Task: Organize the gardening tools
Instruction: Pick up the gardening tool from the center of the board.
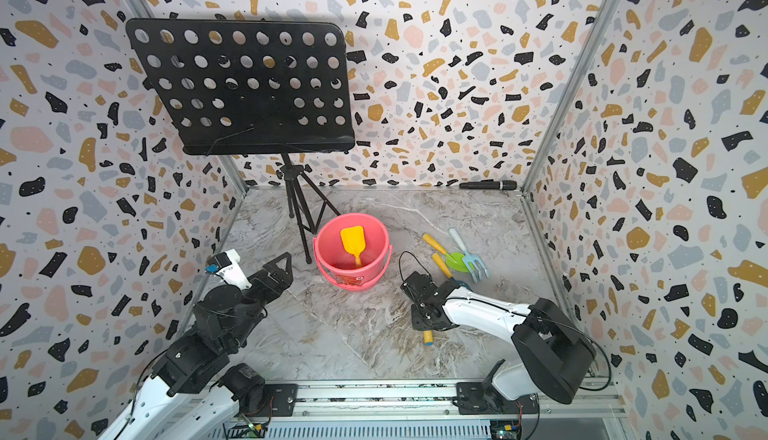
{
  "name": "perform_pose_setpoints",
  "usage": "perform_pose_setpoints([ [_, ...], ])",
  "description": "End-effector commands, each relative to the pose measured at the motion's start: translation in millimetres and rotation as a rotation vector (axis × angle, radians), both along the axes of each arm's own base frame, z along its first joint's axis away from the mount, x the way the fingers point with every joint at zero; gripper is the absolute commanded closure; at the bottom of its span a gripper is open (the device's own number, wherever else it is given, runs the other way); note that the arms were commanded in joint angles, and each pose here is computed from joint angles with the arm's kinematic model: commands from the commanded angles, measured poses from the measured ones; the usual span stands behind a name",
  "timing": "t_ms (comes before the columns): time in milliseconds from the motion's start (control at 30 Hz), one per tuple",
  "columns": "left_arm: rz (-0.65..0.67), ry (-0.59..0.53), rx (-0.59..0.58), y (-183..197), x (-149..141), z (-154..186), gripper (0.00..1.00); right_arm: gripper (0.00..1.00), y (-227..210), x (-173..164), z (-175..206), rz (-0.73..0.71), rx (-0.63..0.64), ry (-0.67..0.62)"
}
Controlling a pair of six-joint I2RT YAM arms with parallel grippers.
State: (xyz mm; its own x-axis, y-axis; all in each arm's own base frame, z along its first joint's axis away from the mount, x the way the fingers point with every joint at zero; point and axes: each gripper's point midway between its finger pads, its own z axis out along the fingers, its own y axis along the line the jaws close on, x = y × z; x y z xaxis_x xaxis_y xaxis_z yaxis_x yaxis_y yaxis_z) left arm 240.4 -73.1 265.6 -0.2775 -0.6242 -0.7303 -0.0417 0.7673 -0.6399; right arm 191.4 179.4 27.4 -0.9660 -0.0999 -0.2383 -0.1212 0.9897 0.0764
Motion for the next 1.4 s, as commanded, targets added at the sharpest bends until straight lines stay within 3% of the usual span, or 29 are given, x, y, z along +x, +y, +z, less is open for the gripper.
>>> perform_pose_setpoints([
  [0,-0.024,-0.049,0.019,-3,0,23,0.00,1.00,-2,6,14,0.015,0.011,-0.075],
  [333,-0.142,-0.009,0.066,-28,8,30,0.00,1.00,4,22,55,0.056,0.154,-0.302],
  [733,-0.439,-0.007,0.061,-90,13,54,0.01,1.00,-2,42,124,0.119,0.228,-0.635],
  [1067,-0.752,0.060,-0.062,-156,8,60,0.01,1.00,29,49,166,0.272,0.344,-0.789],
  [1367,-0.890,0.030,-0.069,-189,-2,67,0.01,1.00,59,55,194,0.364,0.437,-0.857],
])
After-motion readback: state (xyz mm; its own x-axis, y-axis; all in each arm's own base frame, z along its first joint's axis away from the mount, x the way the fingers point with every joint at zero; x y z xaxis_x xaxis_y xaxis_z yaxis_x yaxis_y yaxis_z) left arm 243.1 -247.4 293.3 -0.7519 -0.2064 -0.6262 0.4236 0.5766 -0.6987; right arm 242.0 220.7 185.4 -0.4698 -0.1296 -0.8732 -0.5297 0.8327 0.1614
